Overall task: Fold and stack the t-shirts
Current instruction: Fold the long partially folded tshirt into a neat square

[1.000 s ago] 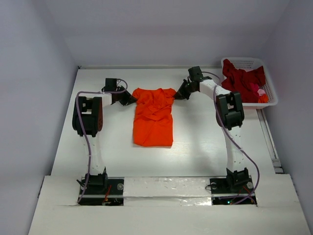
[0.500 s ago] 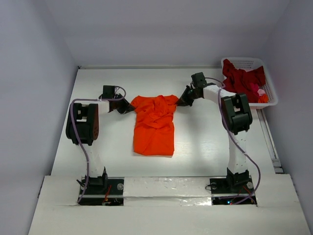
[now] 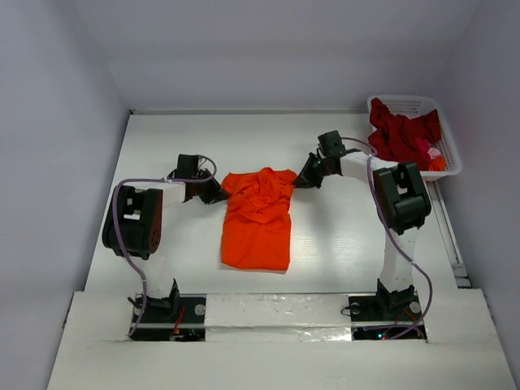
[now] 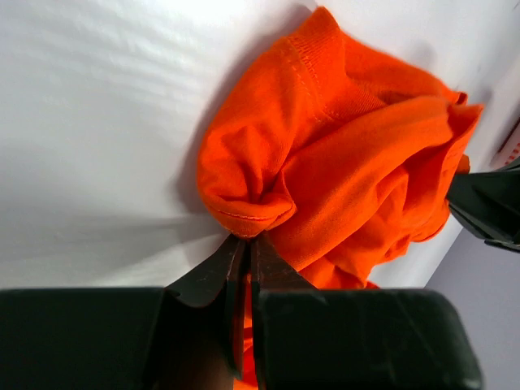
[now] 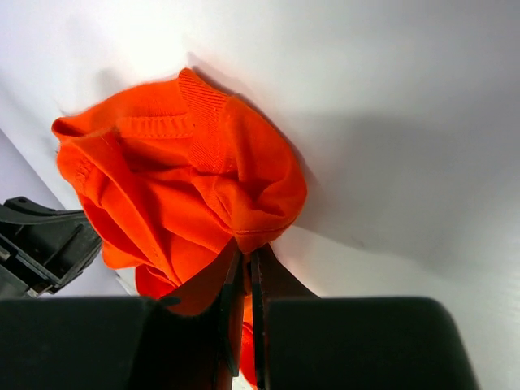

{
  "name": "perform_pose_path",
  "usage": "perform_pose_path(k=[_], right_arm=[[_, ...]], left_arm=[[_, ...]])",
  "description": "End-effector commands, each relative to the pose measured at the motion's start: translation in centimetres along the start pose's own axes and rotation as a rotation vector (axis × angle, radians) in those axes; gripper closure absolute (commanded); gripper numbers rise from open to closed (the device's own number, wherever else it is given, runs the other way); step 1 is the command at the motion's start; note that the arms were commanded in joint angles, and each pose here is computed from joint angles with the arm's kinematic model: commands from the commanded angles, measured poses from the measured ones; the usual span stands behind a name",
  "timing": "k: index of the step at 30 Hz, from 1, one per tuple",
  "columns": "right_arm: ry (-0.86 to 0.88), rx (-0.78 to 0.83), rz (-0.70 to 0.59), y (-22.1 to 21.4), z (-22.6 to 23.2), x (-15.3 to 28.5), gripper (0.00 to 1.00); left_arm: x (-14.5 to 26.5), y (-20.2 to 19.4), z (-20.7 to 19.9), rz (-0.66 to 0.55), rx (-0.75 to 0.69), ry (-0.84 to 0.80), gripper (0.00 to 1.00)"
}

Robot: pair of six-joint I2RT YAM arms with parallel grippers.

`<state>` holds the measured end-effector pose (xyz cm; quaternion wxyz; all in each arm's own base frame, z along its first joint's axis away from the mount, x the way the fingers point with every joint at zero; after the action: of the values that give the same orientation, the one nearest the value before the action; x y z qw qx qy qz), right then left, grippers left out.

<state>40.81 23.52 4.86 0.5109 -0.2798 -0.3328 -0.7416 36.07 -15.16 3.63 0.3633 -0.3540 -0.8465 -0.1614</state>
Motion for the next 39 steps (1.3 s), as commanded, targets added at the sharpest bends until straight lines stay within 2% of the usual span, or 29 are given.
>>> perform_pose_path(k=[1, 9, 12, 15, 16, 18, 19, 20, 22, 23, 25, 28, 36, 39], right_arm=[[0.047, 0.081, -0.035, -0.7, 2.3, 0.9, 1.0], [0.049, 0.089, -0.001, -1.8, 2.5, 0.4, 1.0], [0.03, 0.099, 0.021, -1.9, 2.2, 0.2, 1.0], [0.016, 0.124, 0.007, -1.0, 2.7, 0.7, 0.85], [0.006, 0.128, 0.002, -0.8, 2.7, 0.8, 0.71], [0.004, 0.145, -0.011, -0.3, 3.2, 1.3, 0.59], [-0.006, 0.149, -0.016, -0.1, 3.2, 1.4, 0.44], [-0.002, 0.156, -0.026, 0.3, 3.6, 1.7, 0.39], [-0.023, 0.165, -0.034, 0.6, 3.7, 2.1, 0.29], [-0.029, 0.166, -0.037, 0.7, 3.7, 2.2, 0.24], [-0.039, 0.174, -0.052, 1.2, 4.0, 2.8, 0.14], [-0.067, 0.173, -0.066, 1.6, 4.1, 3.3, 0.03], [-0.158, 0.154, -0.103, 3.1, 2.2, 3.3, 0.0], [-0.181, 0.136, -0.107, 3.8, 0.9, 2.9, 0.04]], left_arm=[[1.0, -1.5, -0.3, 0.001, -0.032, -0.013, 1.0], [1.5, -0.9, 0.3, -0.04, -0.027, 0.043, 1.0], [1.5, 0.0, -0.3, -0.063, -0.033, 0.065, 0.93], [1.3, 0.6, -0.9, -0.071, -0.041, 0.075, 0.83], [1.5, 1.5, -1.8, -0.085, -0.043, 0.062, 0.8], [1.8, 2.5, -2.8, -0.104, -0.049, 0.052, 0.71], [2.0, 3.2, -3.1, -0.12, -0.047, 0.05, 0.67], [2.3, 3.8, -3.2, -0.132, -0.045, 0.051, 0.57], [2.7, 4.5, -4.2, -0.154, -0.066, 0.051, 0.48], [3.0, 5.2, -4.3, -0.166, -0.064, 0.052, 0.4], [3.2, 5.9, -4.4, -0.179, -0.07, 0.066, 0.32], [3.5, 6.7, -3.8, -0.19, -0.053, 0.072, 0.31], [2.5, 7.8, -2.6, -0.188, -0.027, 0.064, 0.34], [1.9, 7.9, -2.7, -0.183, -0.015, 0.045, 0.35]])
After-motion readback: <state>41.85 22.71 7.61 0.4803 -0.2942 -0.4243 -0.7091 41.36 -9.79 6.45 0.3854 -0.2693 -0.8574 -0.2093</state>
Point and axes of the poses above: each gripper's point midway between its finger pads, its own x axis back along the fingers, its own z axis along the line the jaws close on, y = z × x, the point moved 1 cm from there along x, back along the fingers, and after that the axes turned 13 degrees about x, right-handed, at the moved point
